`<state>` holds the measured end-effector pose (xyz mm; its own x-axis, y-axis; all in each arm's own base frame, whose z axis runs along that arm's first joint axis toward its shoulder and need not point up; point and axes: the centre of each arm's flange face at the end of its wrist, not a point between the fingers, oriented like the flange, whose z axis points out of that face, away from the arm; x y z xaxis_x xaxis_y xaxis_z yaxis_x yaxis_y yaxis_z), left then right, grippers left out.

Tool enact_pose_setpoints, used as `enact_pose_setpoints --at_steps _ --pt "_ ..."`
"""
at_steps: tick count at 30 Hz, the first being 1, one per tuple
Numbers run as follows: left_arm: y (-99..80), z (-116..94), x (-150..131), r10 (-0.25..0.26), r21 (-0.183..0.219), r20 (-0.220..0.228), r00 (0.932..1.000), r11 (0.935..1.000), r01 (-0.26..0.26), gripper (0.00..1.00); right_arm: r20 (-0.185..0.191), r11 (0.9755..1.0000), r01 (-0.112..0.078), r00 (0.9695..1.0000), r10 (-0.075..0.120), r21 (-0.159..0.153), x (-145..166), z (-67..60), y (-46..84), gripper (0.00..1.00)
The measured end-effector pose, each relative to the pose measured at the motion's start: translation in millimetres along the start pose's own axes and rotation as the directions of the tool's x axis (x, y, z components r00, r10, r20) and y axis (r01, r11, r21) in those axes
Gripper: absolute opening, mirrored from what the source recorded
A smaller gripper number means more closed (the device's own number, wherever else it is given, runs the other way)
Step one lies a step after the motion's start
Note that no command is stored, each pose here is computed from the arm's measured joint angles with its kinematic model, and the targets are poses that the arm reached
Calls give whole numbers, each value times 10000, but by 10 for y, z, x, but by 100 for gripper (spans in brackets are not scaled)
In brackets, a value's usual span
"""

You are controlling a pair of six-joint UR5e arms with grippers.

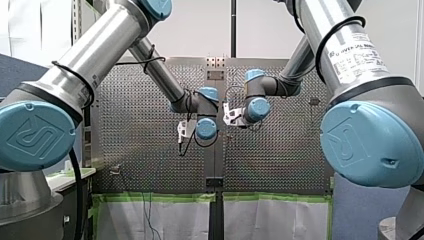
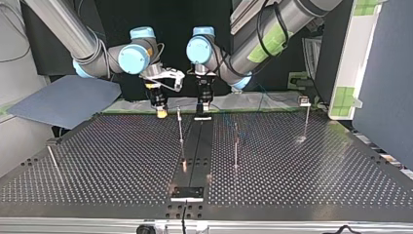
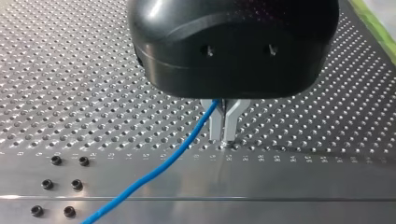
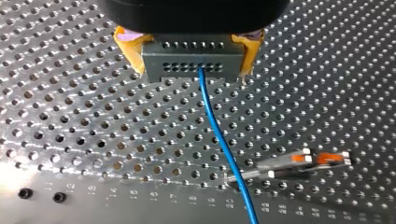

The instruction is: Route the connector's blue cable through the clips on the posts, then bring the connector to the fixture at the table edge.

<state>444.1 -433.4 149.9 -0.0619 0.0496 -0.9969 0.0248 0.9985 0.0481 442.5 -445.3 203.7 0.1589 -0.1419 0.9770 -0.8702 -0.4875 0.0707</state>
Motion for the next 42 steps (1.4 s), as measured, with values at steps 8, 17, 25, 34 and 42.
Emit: enact_pose_setpoints --at_steps 8,17,25,34,42 --pt "13 -42 140 96 69 -159 9998 9999 -95 0 252 9999 -98 9996 97 38 -161 -100 -18 0" --pt "-36 -62 510 328 243 -544 9980 9992 -315 0 304 9999 -151 9994 151 -10 -284 -145 20 0" --pt "-69 -80 560 260 312 -534 9982 9992 -243 0 218 9998 -185 9996 186 -61 -333 -146 56 0" --pt "-96 -50 521 211 326 -435 9988 9993 -197 0 143 9992 -306 9994 310 -247 -437 -159 154 0" --pt "-145 12 442 155 347 -272 9995 9993 -146 0 28 9981 -405 9992 407 -469 -465 -124 281 0"
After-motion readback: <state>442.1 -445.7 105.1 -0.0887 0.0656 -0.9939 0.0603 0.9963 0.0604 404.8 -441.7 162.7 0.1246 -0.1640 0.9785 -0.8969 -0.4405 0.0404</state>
